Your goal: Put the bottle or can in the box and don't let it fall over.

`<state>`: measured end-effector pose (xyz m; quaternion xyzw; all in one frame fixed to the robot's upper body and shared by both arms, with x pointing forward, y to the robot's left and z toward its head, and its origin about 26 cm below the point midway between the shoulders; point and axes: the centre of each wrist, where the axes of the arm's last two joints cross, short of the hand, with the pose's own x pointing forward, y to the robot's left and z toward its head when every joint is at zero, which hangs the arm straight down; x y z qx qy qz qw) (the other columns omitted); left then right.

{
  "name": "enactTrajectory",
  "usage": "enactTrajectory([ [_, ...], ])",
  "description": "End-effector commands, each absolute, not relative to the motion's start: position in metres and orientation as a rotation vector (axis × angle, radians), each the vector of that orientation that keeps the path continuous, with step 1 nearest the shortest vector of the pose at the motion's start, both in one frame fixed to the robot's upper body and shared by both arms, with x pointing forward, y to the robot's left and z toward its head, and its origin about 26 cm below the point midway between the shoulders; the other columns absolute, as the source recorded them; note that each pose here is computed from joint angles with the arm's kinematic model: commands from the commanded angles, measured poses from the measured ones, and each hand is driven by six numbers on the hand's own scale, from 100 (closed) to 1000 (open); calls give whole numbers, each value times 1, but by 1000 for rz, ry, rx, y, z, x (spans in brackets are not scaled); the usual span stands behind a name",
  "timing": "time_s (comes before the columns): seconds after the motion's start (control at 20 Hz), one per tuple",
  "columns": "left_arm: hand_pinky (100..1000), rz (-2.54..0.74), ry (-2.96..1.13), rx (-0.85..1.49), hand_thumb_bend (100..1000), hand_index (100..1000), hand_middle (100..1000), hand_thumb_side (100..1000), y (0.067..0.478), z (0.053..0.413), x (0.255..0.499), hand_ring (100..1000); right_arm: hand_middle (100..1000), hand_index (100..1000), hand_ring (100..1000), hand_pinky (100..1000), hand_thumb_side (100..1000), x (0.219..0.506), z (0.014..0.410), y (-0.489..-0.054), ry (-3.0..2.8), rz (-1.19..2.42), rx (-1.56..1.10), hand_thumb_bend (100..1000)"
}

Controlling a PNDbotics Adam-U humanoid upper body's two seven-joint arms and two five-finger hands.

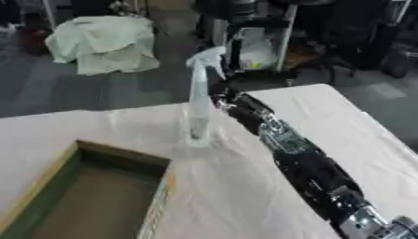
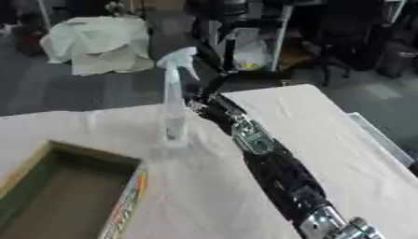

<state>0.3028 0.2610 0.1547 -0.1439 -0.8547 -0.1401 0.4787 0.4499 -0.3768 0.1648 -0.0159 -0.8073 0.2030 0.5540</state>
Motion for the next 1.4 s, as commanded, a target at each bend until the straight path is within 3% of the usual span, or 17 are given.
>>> enactTrajectory([
  [0.05,1000,-371,-2121,-353,101,850,1000,842,259,165,302,955,1000,1000,1000,1000,470,449,192,-386,-1960,505,-86,100],
  [1.4,1000,-398,-2139,-375,102,850,1000,849,253,172,304,958,1000,1000,1000,1000,470,450,224,-384,-2037,516,-84,100],
])
